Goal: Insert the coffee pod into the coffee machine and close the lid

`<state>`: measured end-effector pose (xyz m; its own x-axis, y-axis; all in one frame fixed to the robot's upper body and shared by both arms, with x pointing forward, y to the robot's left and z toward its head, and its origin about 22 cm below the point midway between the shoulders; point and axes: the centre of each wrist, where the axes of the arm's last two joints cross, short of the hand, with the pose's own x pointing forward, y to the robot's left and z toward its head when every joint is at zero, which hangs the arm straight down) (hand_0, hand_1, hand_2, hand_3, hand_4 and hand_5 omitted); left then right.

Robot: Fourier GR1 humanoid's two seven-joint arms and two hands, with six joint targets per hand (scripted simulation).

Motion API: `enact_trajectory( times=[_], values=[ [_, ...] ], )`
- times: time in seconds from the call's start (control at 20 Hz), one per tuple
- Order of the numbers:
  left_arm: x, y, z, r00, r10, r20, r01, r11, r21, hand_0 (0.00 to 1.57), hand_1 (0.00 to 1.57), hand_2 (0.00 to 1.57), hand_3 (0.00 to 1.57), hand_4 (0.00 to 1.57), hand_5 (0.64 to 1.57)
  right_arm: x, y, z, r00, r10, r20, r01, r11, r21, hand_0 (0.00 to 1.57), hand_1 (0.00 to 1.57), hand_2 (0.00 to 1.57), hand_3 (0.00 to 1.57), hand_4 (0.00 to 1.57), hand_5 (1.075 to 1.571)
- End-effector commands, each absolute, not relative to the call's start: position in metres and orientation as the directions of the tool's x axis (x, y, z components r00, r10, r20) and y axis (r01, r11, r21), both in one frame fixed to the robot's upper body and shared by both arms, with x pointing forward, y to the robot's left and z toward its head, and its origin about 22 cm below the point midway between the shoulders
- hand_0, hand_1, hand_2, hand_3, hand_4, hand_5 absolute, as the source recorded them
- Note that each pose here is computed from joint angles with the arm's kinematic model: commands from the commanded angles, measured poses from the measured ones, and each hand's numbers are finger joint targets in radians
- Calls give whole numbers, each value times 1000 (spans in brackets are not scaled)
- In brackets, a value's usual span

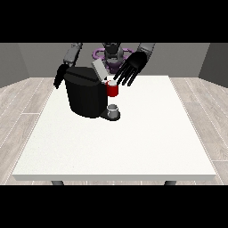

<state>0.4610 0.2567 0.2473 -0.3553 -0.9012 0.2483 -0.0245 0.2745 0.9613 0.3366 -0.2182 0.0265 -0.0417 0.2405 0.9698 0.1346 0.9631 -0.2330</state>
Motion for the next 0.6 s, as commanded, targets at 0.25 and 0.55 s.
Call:
enact_trajectory(
  times=[0.25,0.55],
  values=[
    [451,228,136,-351,-646,677,232,641,732,0,0,151,0,0,1571,293,-246,-36,148,211,966,164,958,-235,0,0,0,0,0,1571],
    [409,238,17,-128,-233,964,252,932,259,0,0,0,0,0,1571,270,-267,-51,187,181,965,216,951,-221,0,0,0,0,0,1571]
  ],
)
